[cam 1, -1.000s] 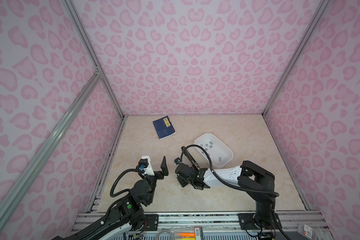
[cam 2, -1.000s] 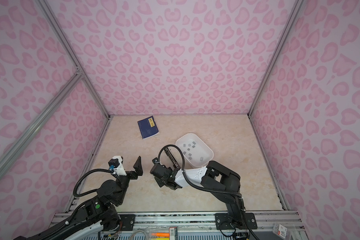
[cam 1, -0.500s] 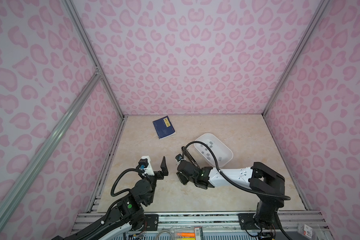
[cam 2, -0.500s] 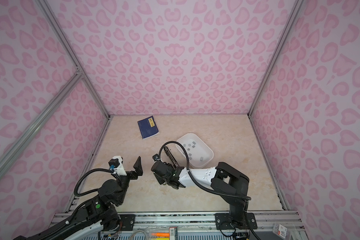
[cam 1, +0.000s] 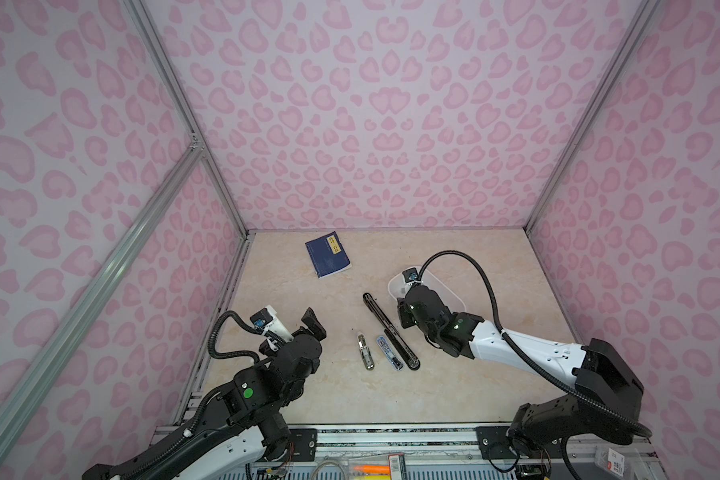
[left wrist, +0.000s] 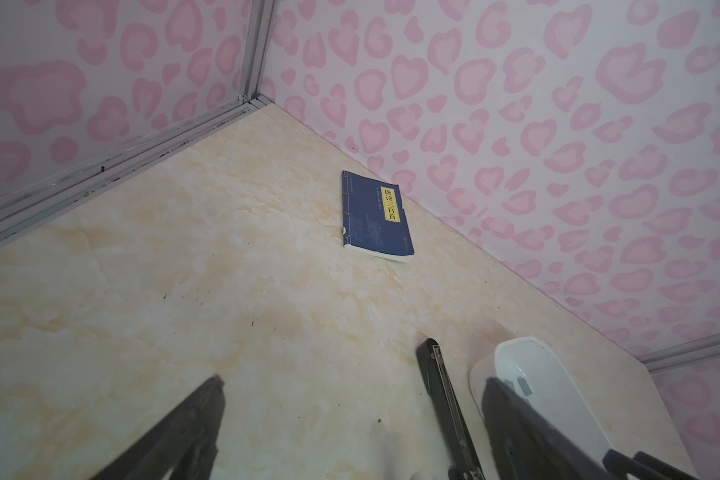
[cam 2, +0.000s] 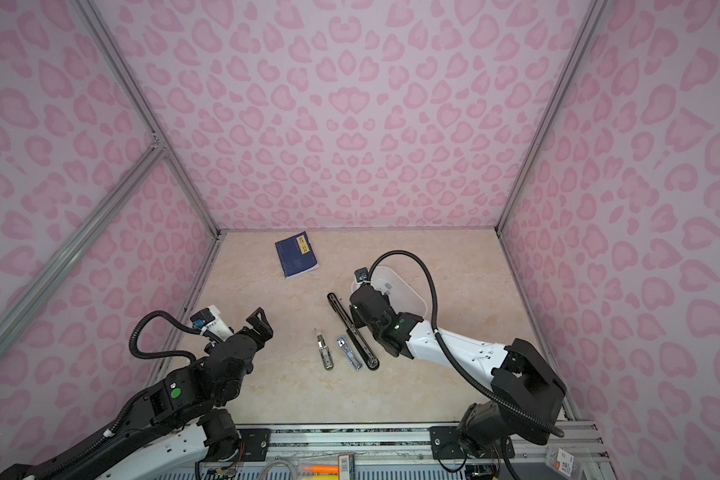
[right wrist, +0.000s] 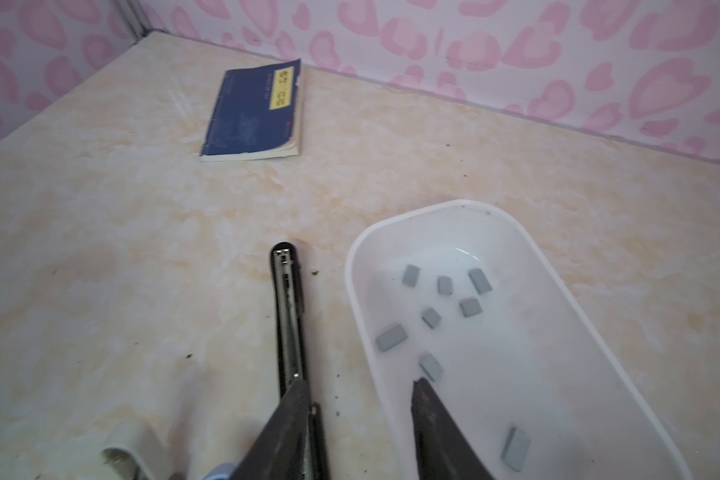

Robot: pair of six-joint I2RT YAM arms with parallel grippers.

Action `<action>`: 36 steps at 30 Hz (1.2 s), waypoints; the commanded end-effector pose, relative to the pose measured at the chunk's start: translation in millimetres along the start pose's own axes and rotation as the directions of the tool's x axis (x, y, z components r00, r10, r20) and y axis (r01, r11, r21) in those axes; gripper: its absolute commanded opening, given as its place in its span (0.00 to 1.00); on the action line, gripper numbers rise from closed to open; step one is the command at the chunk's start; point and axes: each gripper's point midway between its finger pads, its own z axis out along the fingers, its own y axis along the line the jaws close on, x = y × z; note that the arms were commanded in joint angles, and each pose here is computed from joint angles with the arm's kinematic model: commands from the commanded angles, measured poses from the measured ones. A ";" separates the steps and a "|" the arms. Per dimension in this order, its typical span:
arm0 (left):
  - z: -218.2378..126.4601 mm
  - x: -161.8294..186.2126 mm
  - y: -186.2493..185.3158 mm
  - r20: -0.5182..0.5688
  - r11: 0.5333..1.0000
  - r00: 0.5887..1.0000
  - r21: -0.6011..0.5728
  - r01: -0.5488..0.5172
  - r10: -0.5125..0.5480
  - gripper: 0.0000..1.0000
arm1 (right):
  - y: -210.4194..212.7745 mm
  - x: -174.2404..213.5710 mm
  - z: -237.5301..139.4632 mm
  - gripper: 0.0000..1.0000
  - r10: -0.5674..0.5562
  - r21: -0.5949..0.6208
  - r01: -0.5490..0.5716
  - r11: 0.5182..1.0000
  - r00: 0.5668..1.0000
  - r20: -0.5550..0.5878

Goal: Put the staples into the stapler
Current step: 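Move the right gripper over the white staple tray while the left draws back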

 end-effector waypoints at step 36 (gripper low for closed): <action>50.5 69.9 62.1 -0.262 0.967 0.933 -0.004 -0.257 0.247 0.98 | -52.5 129.2 10.8 0.32 -0.003 0.063 0.035 0.997 0.895 -0.447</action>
